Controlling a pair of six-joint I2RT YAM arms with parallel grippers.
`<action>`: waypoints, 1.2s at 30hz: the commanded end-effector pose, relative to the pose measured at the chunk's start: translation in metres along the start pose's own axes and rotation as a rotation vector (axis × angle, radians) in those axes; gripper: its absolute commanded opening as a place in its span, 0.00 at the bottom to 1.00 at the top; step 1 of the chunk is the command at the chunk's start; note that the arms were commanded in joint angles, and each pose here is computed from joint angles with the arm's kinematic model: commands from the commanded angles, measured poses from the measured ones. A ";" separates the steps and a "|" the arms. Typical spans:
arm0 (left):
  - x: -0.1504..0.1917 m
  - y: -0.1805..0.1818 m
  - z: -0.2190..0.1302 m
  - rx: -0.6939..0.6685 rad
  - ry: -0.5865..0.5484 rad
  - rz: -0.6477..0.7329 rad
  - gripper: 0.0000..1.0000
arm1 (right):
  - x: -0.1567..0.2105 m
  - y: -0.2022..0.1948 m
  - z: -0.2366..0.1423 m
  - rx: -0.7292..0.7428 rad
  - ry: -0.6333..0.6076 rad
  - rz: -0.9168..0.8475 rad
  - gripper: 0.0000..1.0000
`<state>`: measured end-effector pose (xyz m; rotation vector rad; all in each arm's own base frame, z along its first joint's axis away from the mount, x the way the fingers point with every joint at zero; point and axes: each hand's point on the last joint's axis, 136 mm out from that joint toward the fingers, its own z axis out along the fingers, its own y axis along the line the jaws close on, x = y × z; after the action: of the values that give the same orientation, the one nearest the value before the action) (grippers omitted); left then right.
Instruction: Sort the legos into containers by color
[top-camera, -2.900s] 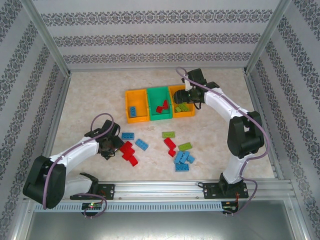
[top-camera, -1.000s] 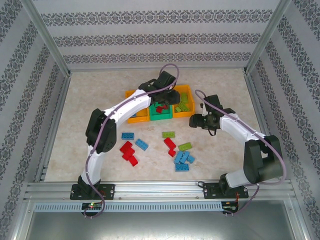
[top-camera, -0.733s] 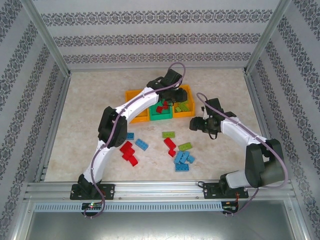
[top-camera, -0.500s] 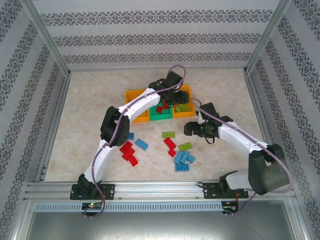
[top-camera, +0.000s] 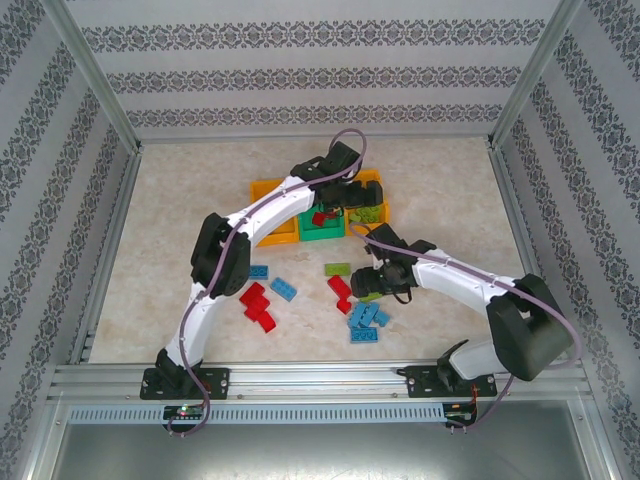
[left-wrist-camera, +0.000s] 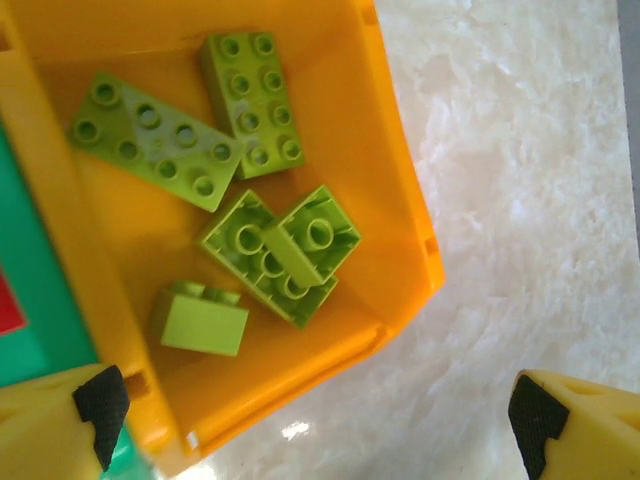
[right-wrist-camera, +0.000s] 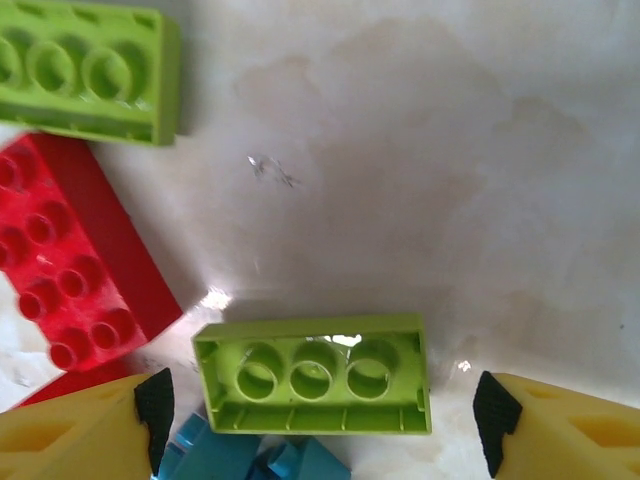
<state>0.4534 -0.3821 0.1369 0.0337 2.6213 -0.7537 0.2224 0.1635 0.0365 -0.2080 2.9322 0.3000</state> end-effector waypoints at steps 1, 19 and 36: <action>-0.002 -0.004 -0.029 -0.010 -0.043 0.010 1.00 | 0.014 -0.014 0.003 0.088 0.052 0.024 0.77; 0.013 0.027 -0.058 -0.060 -0.080 -0.038 0.99 | -0.008 -0.043 0.019 0.122 0.029 0.140 0.57; 0.020 0.044 -0.075 -0.104 -0.109 -0.047 1.00 | -0.033 -0.031 -0.009 0.059 -0.059 0.240 0.83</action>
<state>0.4070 -0.3187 0.1492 -0.0624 2.6154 -0.6212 0.2625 0.1321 0.0363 0.1015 2.9128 0.2300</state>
